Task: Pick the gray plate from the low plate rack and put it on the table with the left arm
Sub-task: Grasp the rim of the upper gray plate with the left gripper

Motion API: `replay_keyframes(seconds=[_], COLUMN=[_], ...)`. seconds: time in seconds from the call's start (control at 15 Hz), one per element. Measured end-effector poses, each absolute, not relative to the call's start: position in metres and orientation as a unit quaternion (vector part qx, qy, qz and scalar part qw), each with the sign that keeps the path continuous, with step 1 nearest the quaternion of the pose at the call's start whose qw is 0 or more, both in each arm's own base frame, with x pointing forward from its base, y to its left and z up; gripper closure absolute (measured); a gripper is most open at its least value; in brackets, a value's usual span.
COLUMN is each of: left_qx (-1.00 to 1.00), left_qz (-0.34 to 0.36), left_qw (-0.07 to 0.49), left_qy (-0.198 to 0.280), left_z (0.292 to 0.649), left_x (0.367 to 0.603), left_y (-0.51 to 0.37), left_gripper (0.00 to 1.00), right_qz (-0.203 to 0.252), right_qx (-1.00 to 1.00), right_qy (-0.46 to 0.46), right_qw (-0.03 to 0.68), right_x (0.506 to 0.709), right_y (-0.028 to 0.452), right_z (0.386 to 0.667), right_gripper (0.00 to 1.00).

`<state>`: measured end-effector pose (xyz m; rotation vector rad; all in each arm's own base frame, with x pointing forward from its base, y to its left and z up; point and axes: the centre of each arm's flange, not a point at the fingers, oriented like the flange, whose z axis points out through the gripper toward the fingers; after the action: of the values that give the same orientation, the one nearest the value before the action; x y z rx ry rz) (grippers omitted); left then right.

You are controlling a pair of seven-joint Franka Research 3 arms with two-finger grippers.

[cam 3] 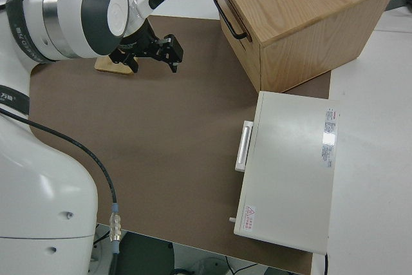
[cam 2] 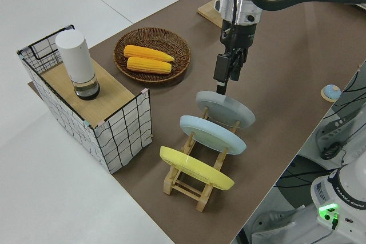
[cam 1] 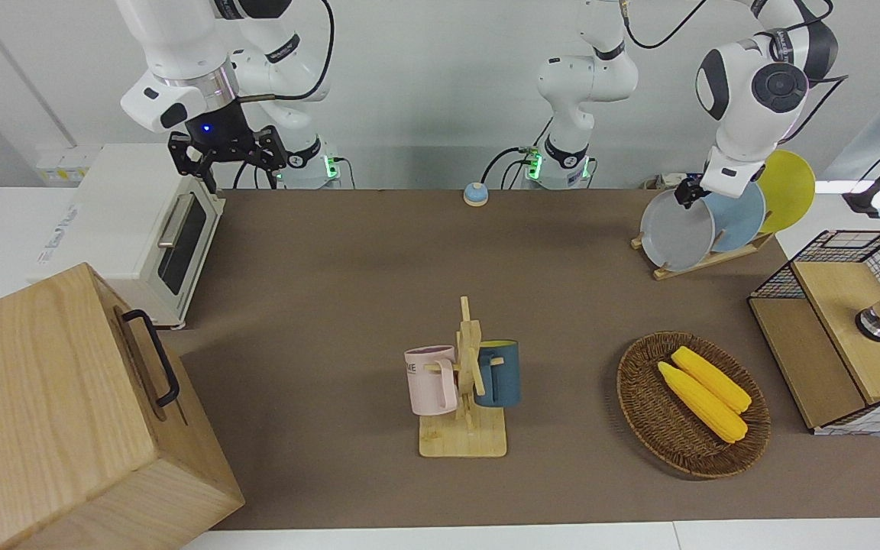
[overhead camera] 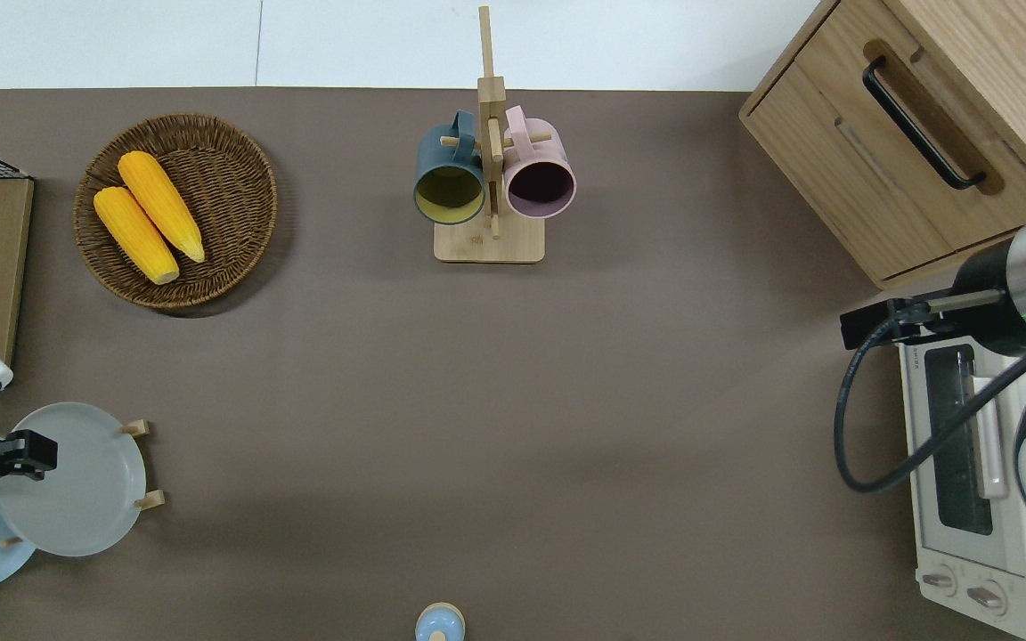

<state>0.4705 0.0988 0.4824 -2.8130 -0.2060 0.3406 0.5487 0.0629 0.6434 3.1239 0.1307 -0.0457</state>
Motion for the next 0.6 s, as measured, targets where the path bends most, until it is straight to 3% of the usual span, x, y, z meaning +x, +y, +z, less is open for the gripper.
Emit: replay_keyframes(seconds=[0.2, 0.4, 0.53, 0.6], left_qx=[-0.979, -0.980, -0.980, -0.980], left_qz=[0.118, 0.116, 0.117, 0.119], left_qw=[0.147, 0.146, 0.146, 0.146], left_qy=[-0.072, -0.069, -0.069, -0.069], left_z=[0.470, 0.461, 0.457, 0.456], left_x=[0.469, 0.469, 0.469, 0.469], left_y=[0.103, 0.102, 0.102, 0.103], left_gripper=[0.07, 0.42, 0.45, 0.52], right_qz=[-0.015, -0.015, -0.015, -0.015], right_qx=[0.999, 0.999, 0.999, 0.999], right_qy=[0.042, 0.042, 0.042, 0.042], right_qw=[0.007, 0.007, 0.007, 0.007], right_x=[0.549, 0.549, 0.549, 0.549], right_y=[0.063, 0.063, 0.063, 0.063], right_z=[0.643, 0.643, 0.643, 0.643], right_gripper=[0.01, 0.01, 0.01, 0.01])
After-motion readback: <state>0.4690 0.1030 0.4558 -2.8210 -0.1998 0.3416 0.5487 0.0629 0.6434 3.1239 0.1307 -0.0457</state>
